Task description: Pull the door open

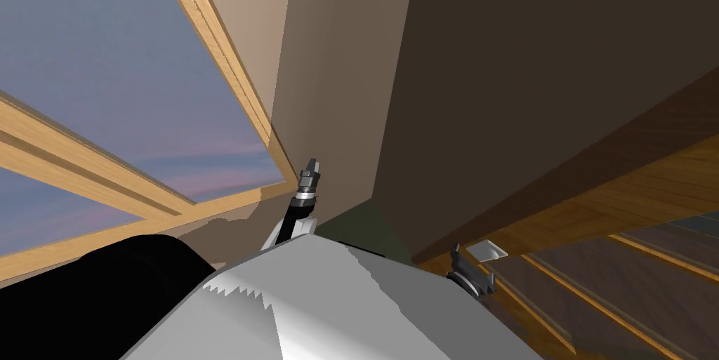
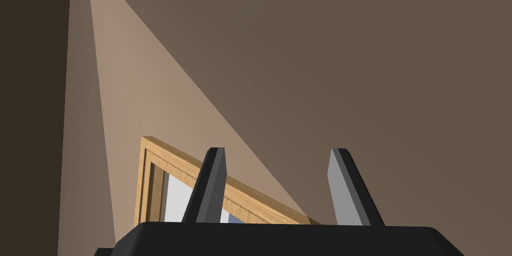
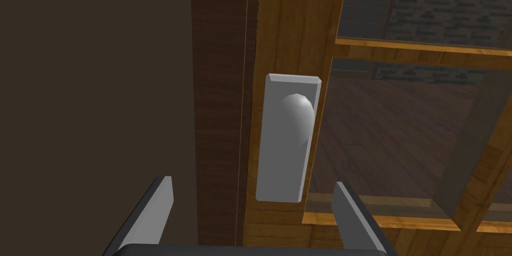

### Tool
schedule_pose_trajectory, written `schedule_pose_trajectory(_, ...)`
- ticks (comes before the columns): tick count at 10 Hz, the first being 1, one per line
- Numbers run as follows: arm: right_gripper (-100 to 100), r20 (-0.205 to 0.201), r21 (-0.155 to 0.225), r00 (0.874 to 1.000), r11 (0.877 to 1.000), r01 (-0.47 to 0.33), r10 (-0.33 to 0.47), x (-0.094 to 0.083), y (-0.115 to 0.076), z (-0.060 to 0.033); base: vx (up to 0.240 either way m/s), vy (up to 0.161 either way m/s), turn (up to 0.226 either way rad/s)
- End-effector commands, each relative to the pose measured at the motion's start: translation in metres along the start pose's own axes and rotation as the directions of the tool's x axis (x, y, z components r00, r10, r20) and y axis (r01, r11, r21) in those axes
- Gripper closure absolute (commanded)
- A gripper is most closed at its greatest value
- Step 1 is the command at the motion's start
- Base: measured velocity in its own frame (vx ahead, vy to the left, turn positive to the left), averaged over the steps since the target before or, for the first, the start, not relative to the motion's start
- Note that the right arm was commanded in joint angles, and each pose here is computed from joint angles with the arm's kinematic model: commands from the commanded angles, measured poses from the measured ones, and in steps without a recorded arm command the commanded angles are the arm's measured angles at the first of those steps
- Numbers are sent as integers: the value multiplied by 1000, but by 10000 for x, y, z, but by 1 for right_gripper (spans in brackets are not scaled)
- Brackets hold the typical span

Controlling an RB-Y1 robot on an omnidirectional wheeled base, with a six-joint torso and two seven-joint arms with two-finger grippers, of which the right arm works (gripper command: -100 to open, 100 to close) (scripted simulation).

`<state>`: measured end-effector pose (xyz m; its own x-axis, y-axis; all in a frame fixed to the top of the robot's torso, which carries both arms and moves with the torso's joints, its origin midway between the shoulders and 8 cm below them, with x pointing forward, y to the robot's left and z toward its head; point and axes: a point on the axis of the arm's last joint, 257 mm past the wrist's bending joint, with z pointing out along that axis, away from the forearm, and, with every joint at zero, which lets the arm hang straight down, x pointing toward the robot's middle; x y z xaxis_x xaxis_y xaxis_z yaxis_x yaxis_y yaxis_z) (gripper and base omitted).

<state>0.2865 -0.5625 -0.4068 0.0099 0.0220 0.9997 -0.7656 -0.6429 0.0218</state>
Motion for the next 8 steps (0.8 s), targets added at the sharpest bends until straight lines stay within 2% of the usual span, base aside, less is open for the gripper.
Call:
schedule_pose_trajectory(1,-100,-2,-11,1000,1000,-4,4,3,217,-26,141,9,68)
schedule_pose_trajectory(2,-100,-1,-16,1000,1000,-3,3,-3,311,-51,112,-5,45)
schedule_pose_trajectory(4,-100,-1,-16,1000,1000,-3,3,-3,311,-51,36,-7,1)
schedule_pose_trajectory(5,-100,-1,-25,1000,1000,-3,3,-10,499,-101,66,-3,63)
schedule_pose_trajectory(8,-100,-1,-38,1000,999,-2,2,-11,767,-177,104,-37,53)
